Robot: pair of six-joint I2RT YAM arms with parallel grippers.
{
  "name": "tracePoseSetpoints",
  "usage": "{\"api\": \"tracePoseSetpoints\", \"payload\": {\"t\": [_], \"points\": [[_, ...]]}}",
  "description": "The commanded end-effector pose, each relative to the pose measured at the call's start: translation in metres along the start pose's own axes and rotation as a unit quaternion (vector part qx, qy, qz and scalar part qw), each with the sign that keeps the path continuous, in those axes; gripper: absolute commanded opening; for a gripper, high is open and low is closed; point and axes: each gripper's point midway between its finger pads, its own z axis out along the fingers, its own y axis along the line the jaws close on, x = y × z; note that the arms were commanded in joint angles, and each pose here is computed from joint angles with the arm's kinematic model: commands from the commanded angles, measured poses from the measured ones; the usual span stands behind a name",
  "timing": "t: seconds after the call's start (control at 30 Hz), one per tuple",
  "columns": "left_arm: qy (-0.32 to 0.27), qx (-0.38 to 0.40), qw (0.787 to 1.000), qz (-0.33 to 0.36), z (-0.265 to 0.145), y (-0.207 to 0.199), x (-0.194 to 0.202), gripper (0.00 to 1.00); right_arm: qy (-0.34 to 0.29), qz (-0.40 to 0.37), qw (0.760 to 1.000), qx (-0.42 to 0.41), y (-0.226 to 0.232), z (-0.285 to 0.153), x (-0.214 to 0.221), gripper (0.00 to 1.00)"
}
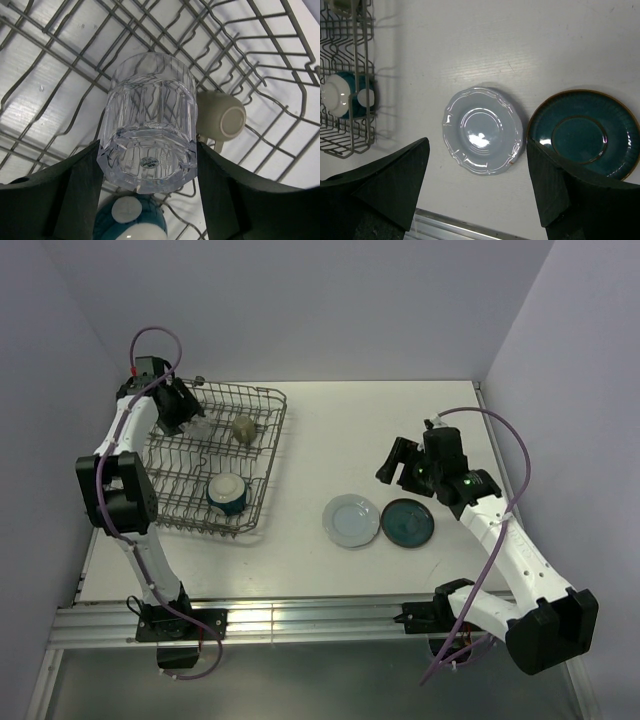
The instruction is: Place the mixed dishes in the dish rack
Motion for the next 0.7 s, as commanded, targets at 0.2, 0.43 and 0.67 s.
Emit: {"api": "tracePoseSetpoints", "payload": {"t": [0.2,0.43,0.67], "points": [[-0.046,0.009,0.999,0.014,0.016,-0.045,-0.036,0.64,-0.009,-0.015,1.0,0.007,-0.008,-0.001,0.005,0.85],[-0.075,0.025,0.997,0.007,-0.003,-0.05,-0.038,0.99,0.003,-0.018,1.0,0.015,-0.017,0.007,0.018,0.85],[-0.13,-0.03,0.991,-0.025,-0.055,-0.019,-0.033,0.99,0.026,-0.019,0.999,0.015,-0.021,0.02,0.039,0.85]]}}
